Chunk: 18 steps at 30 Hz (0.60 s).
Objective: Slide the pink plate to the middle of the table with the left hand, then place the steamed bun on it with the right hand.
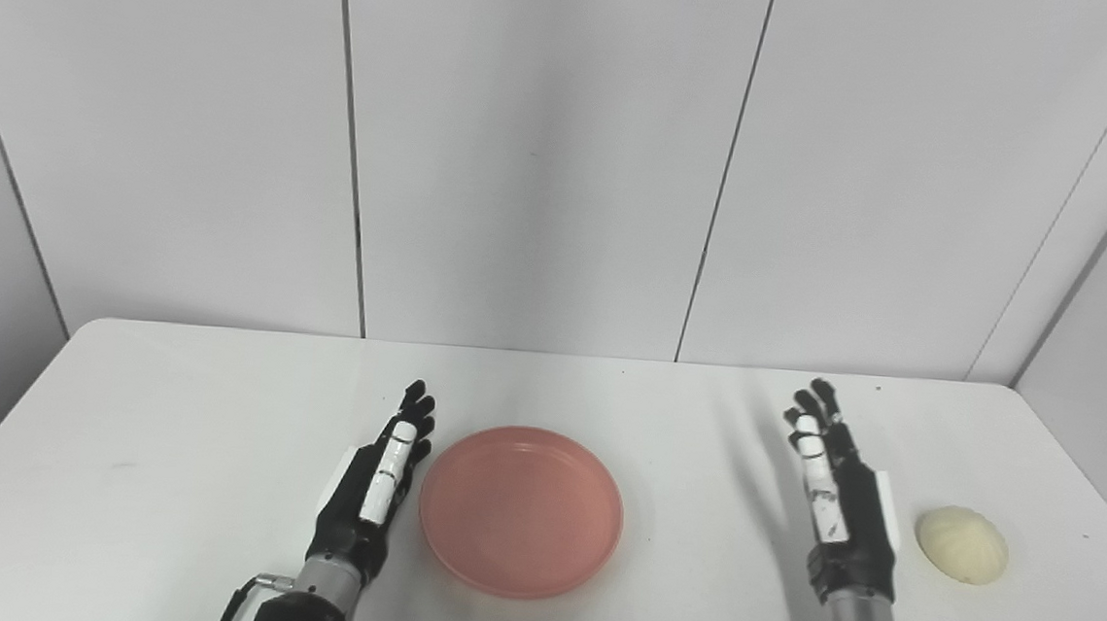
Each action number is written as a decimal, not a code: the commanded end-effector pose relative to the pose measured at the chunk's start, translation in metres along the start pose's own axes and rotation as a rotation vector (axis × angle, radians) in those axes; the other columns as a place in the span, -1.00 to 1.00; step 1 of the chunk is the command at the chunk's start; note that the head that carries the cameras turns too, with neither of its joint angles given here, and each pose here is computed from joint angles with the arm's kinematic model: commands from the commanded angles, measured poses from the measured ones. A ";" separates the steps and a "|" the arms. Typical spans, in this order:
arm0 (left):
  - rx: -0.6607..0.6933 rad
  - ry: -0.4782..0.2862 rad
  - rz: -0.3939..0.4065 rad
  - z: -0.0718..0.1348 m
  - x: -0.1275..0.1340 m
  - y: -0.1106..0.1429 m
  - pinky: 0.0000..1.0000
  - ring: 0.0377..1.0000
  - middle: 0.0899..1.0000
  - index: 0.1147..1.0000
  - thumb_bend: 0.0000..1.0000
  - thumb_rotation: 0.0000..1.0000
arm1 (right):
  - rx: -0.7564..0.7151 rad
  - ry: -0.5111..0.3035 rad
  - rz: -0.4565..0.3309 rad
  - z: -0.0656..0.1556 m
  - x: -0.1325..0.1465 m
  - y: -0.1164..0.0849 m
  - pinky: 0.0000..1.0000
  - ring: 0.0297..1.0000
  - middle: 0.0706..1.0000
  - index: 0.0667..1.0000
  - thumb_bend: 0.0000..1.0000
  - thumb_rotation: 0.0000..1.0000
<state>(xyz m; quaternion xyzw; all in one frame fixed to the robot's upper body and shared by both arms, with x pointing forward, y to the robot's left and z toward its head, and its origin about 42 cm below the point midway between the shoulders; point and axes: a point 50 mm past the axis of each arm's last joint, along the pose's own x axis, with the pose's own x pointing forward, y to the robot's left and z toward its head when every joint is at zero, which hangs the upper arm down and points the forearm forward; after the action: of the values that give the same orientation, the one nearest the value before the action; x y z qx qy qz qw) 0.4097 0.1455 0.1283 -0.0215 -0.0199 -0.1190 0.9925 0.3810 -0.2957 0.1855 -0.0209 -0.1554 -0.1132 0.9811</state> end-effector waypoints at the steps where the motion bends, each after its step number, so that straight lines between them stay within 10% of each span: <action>1: -0.007 0.064 -0.005 -0.012 -0.009 0.006 1.00 0.99 1.00 0.98 0.17 1.00 | -0.024 -0.128 -0.037 0.032 0.021 -0.011 0.87 0.86 0.86 0.88 0.34 0.42; 13: -0.070 0.037 -0.013 -0.010 -0.010 0.035 1.00 1.00 1.00 1.00 0.21 1.00 | -0.284 -0.138 -0.180 0.060 0.033 -0.029 0.64 0.70 0.72 0.75 0.14 -0.43; 18: -0.076 0.033 -0.014 -0.008 -0.009 0.046 1.00 1.00 1.00 1.00 0.19 1.00 | -0.506 -0.091 -0.203 0.070 0.038 -0.038 0.51 0.64 0.68 0.72 0.24 -0.41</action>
<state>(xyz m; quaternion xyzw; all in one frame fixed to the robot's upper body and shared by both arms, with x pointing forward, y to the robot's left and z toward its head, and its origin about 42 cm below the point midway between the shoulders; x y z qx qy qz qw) 0.4125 0.1827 0.1271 -0.0597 -0.0211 -0.1320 0.9892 0.3827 -0.3262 0.2305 -0.2177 -0.1336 -0.2253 0.9402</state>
